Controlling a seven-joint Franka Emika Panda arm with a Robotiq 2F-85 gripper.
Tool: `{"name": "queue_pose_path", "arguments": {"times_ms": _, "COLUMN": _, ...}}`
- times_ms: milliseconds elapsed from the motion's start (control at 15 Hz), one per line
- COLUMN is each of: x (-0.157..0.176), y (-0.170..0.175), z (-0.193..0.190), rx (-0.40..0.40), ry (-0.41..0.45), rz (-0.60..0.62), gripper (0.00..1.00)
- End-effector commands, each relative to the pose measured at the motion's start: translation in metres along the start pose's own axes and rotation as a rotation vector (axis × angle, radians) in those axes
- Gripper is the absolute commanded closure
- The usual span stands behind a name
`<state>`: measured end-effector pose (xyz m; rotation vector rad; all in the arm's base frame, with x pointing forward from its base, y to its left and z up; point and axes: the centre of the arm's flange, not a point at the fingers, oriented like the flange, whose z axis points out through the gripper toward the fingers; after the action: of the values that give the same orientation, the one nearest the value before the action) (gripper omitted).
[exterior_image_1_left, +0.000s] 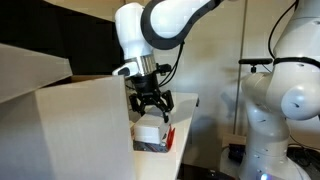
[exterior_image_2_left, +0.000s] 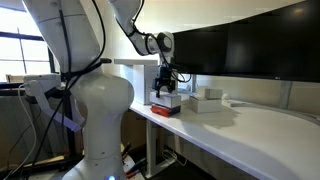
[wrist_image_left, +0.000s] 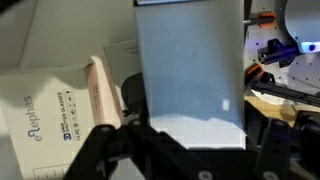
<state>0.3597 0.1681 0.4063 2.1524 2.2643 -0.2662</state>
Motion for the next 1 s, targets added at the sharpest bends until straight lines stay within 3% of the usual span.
{"name": "queue_pose_path", "arguments": {"times_ms": 0, "x": -0.001, "y": 0.000, "z": -0.021, "rx": -0.016, "ry": 0.002, "rz": 0.054, "gripper": 0.39}}
{"name": "queue_pose_path", "arguments": {"times_ms": 933, "x": -0.002, "y": 0.065, "z": -0.067, "rx": -0.093, "ry": 0.026, "rz": 0.309, "gripper": 0.39}}
